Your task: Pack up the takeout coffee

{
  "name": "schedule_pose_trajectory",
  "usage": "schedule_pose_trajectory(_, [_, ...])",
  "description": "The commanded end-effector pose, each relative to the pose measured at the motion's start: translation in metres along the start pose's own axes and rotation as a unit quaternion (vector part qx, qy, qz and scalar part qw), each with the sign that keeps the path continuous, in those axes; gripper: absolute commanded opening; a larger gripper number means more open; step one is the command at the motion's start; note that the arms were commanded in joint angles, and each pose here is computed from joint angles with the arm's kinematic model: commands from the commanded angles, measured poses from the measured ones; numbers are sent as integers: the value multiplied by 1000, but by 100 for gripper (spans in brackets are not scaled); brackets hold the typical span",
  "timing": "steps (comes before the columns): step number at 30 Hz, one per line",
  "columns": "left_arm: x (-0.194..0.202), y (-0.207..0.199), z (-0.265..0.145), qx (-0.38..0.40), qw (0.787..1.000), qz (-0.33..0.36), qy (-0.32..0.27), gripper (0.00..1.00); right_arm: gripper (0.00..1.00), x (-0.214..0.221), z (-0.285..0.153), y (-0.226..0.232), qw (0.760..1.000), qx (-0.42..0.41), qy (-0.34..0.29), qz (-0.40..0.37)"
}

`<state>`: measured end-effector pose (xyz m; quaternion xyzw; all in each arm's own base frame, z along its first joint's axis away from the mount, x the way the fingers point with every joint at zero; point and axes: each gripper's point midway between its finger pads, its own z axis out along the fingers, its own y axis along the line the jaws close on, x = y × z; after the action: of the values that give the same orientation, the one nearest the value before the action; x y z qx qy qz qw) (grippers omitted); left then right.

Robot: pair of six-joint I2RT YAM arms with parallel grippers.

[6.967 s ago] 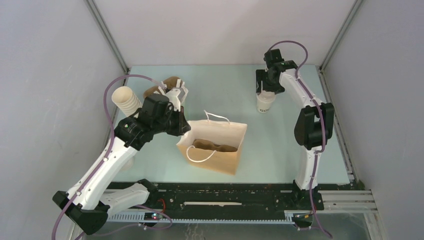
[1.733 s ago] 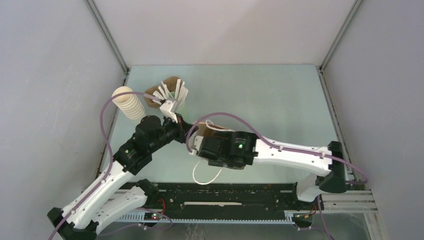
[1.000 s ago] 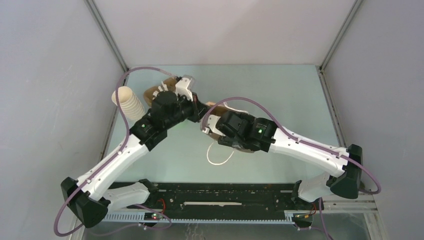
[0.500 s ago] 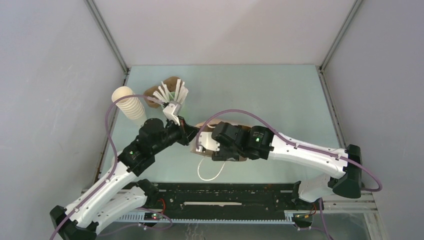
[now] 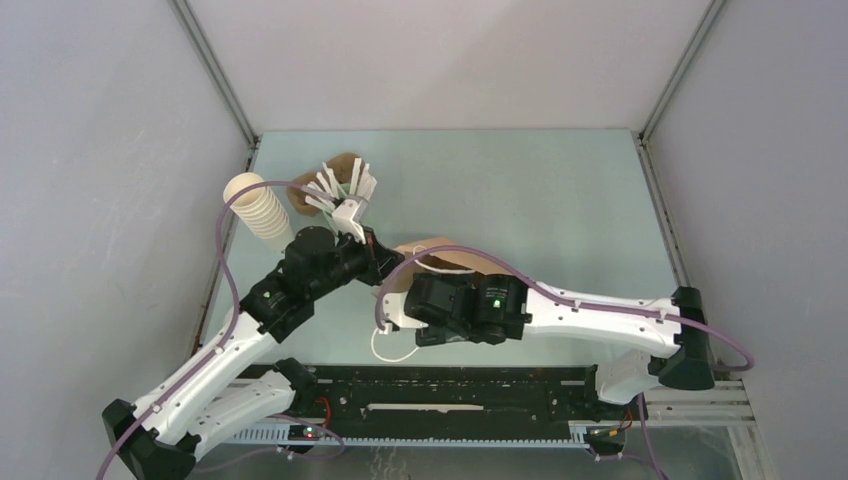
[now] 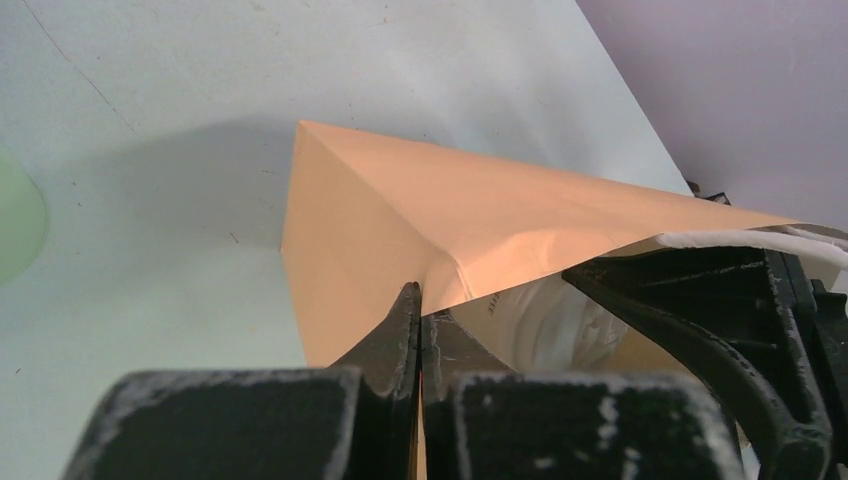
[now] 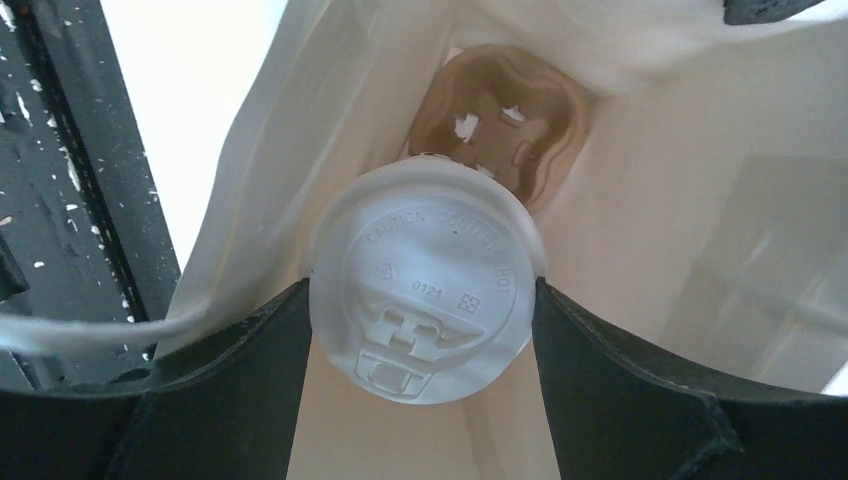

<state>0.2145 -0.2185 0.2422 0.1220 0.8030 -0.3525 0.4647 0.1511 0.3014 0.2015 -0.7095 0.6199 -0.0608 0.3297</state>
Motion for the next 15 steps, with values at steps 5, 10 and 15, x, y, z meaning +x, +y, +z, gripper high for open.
schedule_pose_trajectory(5, [5,-7,-4,-2,1000,4,18,0,60,-22,4,-18,1000,16,15,13])
schedule_pose_trajectory(10, [1,-6,-8,-10,1000,12,16,0,59,-33,15,-17,999,-15,3,40])
schedule_pose_trajectory(15, [-5,-1,-14,-26,999,23,1,0,58,-29,4,15,987,-128,-22,96])
